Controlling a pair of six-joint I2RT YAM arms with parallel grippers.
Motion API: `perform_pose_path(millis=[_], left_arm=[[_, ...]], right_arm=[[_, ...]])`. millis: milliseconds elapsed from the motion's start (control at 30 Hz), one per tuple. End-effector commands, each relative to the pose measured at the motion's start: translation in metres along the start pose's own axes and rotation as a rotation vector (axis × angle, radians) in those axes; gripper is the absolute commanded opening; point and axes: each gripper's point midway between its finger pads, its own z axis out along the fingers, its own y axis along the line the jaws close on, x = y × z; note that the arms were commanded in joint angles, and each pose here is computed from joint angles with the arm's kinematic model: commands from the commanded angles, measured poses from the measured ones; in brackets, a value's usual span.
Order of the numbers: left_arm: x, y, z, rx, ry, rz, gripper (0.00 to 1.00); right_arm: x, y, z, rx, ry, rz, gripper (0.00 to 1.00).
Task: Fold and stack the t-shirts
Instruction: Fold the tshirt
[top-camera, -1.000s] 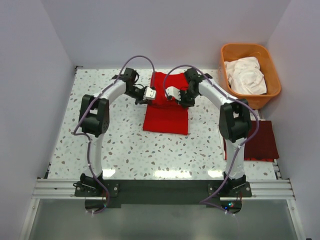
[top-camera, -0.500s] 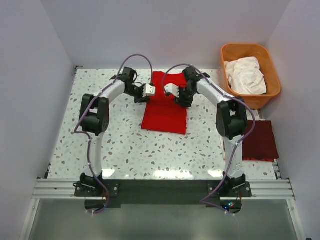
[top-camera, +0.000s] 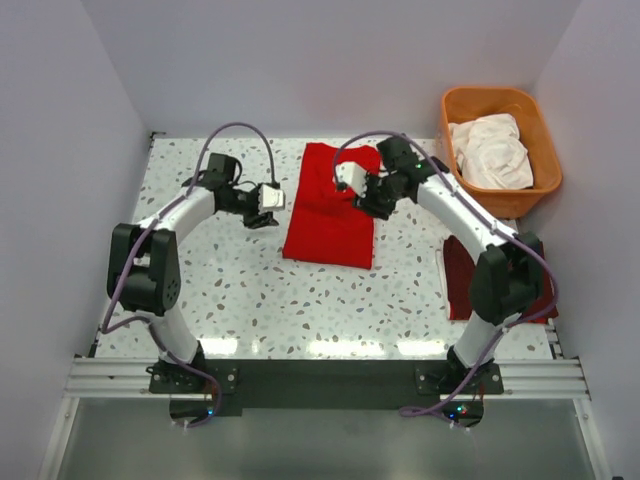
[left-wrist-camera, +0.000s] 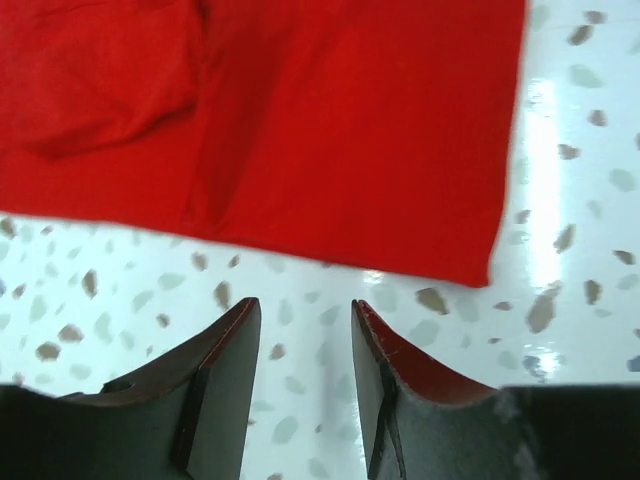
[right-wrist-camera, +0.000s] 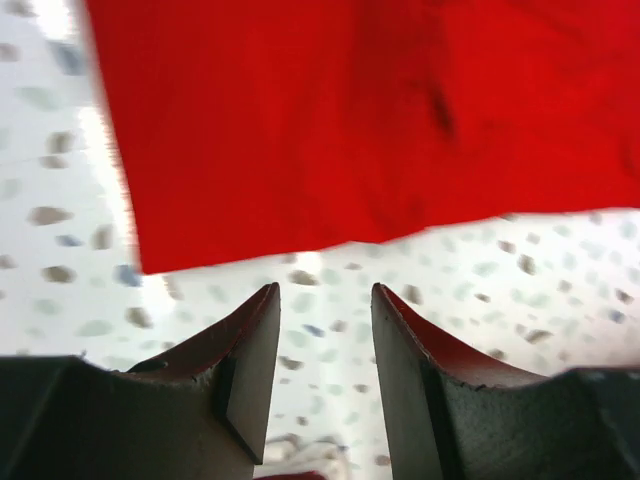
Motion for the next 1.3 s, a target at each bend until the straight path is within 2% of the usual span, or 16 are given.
perform_pose_path(millis=[0, 267, 567, 700, 800, 833, 867, 933, 1000, 1100, 1267], left_arm=[[-0.005, -0.048, 0.016, 0.126, -0.037, 0.114, 0.47], [0.014, -0.102, 0.039, 0.229, 0.013, 0.239, 0.51], [0.048, -0.11, 0.049, 0.267, 0.116, 0.232, 0.5], [0.052, -0.107, 0.05, 0.273, 0.138, 0.21, 0.45], [0.058, -0.106, 0.051, 0.266, 0.158, 0.201, 0.43], [0.06, -0.106, 0.052, 0.268, 0.162, 0.199, 0.42], [0.059, -0.106, 0.053, 0.272, 0.164, 0.198, 0.4], [0.061, -0.107, 0.054, 0.272, 0.168, 0.188, 0.31], [0.06, -0.104, 0.055, 0.259, 0.173, 0.186, 0.24], [0.059, -0.096, 0.058, 0.224, 0.19, 0.158, 0.22], [0.044, -0.09, 0.053, 0.188, 0.16, 0.174, 0.32]], right_arm=[[-0.006, 0.078, 0.02, -0.155, 0.002, 0.025, 0.45], [0.018, 0.116, 0.052, -0.179, 0.051, 0.032, 0.47], [0.054, 0.135, 0.089, -0.196, 0.136, -0.017, 0.48], [0.075, 0.141, 0.097, -0.206, 0.195, -0.062, 0.45], [0.081, 0.14, 0.097, -0.186, 0.209, -0.079, 0.35], [0.081, 0.14, 0.097, -0.186, 0.207, -0.081, 0.24], [0.079, 0.139, 0.096, -0.18, 0.204, -0.081, 0.19], [0.078, 0.135, 0.096, -0.169, 0.203, -0.08, 0.07], [0.075, 0.133, 0.094, -0.163, 0.198, -0.078, 0.01], [0.072, 0.131, 0.091, -0.159, 0.194, -0.084, 0.0], [0.069, 0.133, 0.088, -0.171, 0.181, -0.086, 0.0]])
